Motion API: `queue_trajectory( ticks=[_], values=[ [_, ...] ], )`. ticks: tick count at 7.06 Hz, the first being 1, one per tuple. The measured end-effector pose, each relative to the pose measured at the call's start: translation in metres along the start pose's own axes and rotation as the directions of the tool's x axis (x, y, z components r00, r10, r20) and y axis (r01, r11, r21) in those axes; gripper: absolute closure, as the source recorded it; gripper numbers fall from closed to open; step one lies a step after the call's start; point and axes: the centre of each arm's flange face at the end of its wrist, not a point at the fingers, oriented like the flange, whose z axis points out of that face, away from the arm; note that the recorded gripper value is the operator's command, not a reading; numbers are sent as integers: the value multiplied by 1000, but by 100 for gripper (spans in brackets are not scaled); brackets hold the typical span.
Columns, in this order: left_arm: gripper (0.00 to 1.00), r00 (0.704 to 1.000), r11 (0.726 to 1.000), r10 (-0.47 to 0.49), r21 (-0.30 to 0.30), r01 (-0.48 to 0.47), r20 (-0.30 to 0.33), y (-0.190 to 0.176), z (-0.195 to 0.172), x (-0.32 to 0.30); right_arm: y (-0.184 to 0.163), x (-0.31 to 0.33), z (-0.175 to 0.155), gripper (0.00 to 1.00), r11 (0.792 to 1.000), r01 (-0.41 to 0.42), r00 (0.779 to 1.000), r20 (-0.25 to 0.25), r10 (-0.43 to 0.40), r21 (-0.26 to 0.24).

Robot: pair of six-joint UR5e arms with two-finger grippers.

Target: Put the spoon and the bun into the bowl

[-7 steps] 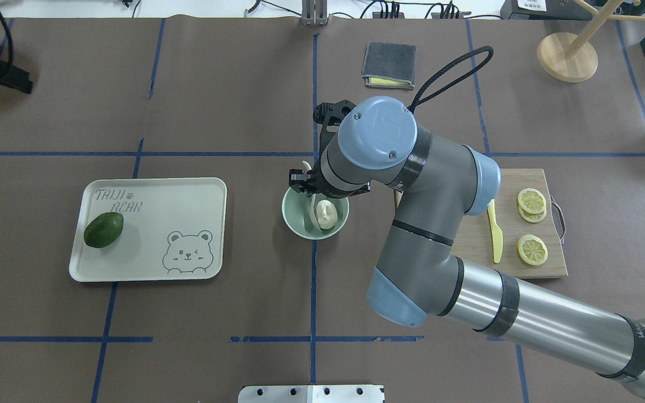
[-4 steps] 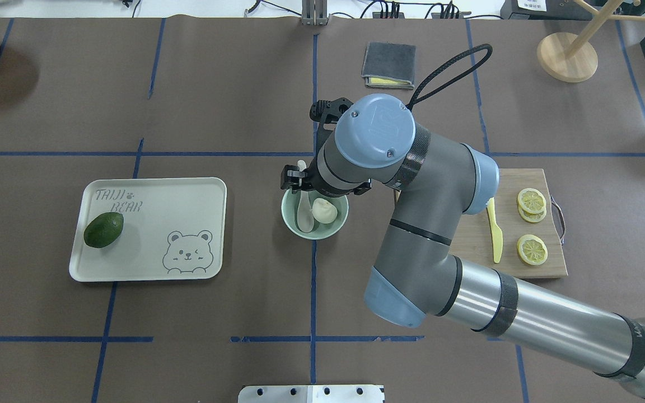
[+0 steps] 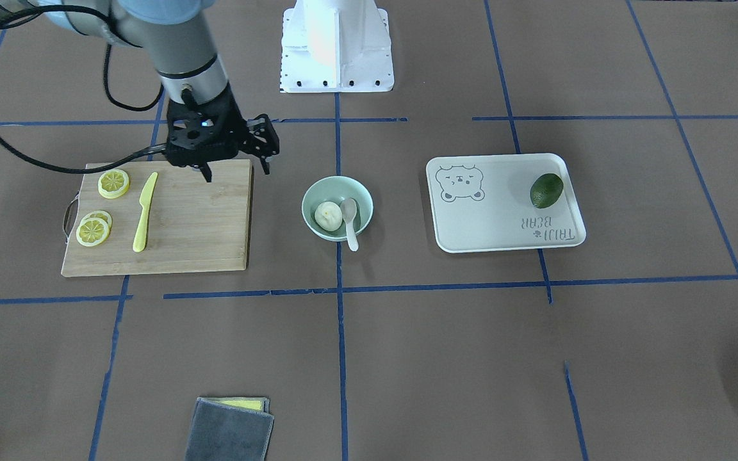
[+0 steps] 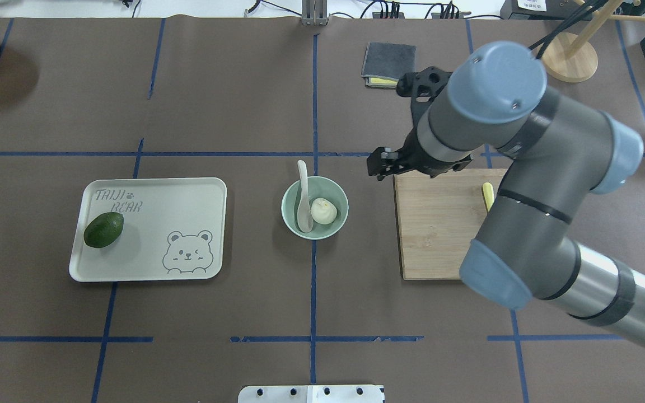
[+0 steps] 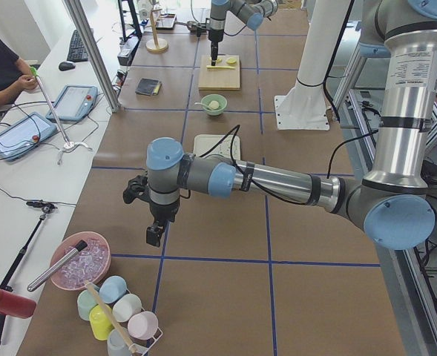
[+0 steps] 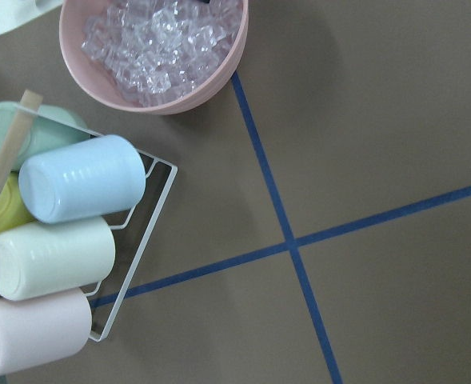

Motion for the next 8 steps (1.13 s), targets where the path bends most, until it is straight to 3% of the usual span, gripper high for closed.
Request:
queue_trajectory(
  ticks=[2, 4, 6, 8],
  values=[
    [0, 995, 996, -79, -34, 77, -67, 10, 7, -11, -33, 125, -27, 0, 998, 44, 999, -14, -44, -49],
    [0, 981, 984, -179, -43, 176, -77, 11, 7, -10, -41, 264, -44, 0, 989, 121, 991, -48, -125, -80],
    [0, 975, 978, -207, -49, 203, -78, 15, 9, -10, -43, 386, -50, 0, 984, 137, 990, -21, -140, -118],
    [0, 974, 977, -211, -51, 208, -78, 16, 10, -10, -41, 491, -61, 0, 983, 136, 991, 4, -137, -121]
  ],
)
